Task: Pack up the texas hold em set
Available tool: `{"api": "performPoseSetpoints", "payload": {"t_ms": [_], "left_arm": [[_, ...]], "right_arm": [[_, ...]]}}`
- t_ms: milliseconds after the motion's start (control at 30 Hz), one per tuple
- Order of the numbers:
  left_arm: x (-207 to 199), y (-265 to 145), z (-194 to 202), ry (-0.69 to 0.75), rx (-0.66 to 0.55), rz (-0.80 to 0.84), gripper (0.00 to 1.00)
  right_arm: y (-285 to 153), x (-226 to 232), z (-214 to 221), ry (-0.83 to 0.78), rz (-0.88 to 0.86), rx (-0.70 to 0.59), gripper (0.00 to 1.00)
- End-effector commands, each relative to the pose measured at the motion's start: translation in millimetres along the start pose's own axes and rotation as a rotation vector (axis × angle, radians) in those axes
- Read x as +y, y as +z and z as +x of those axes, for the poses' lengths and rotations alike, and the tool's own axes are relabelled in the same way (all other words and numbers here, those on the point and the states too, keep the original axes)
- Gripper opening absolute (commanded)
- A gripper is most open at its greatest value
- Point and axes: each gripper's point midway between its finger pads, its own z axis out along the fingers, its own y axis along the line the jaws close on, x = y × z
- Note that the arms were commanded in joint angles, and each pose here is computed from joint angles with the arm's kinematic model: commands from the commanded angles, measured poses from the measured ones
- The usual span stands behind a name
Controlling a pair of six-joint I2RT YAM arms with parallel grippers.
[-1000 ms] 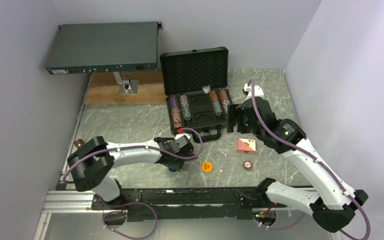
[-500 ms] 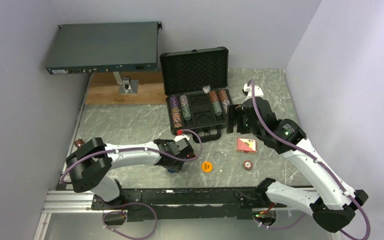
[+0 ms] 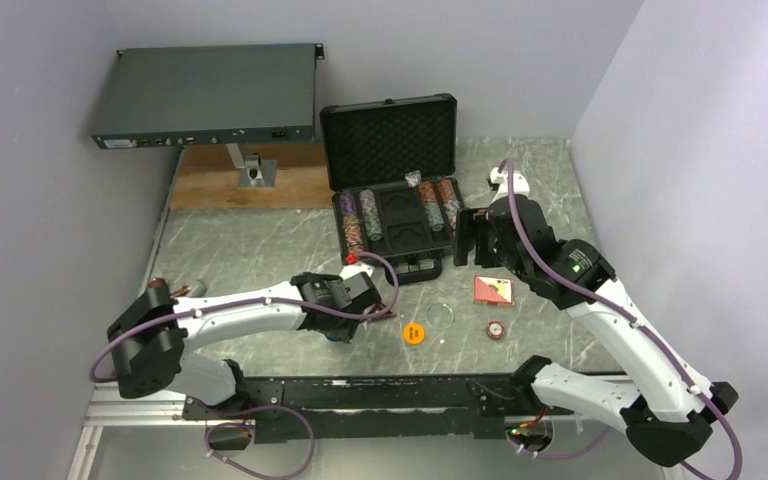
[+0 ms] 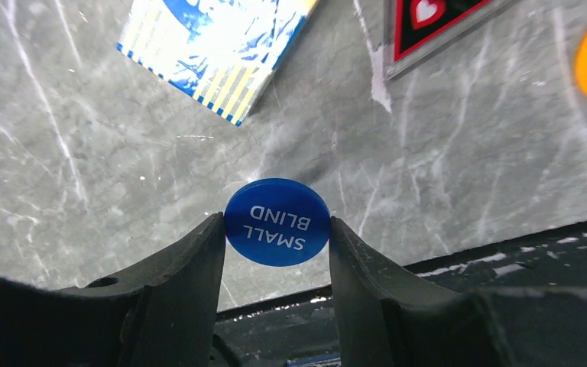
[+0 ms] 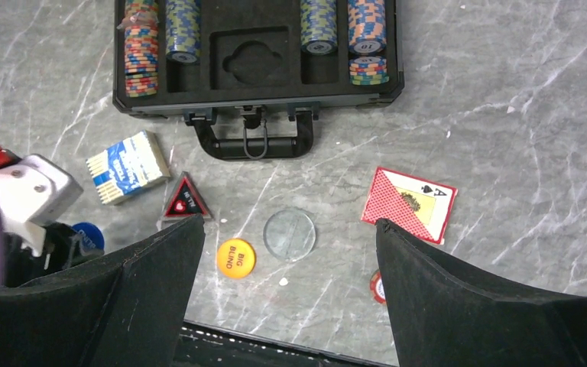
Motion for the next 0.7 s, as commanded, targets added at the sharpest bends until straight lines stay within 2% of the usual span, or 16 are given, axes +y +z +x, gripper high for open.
{"api": "performPoseSetpoints", "payload": {"t_ms": [0,200,400,667], "left_arm": [[2,-33,-31,-0.030,-0.104,-0.006,0.21],[-2,-65,-71,-0.004,-0.193,-0.002,0.22],[-18,-86,-116,0.049,-0.263,0.010,0.22],[-30,-92,-180,0.027,-0.310,0.043,0.20]], "right_arm": [[-8,-1,-15,0.042,-0.004,-0.064,0.85],[-15,-1,-25,0.064,-0.005,-0.096,0.85],[-38,-4,-57,0.123,0.003,-0.192,0.85],[-70,-11,-99,0.182,0.010,-0.343,0.86]]}}
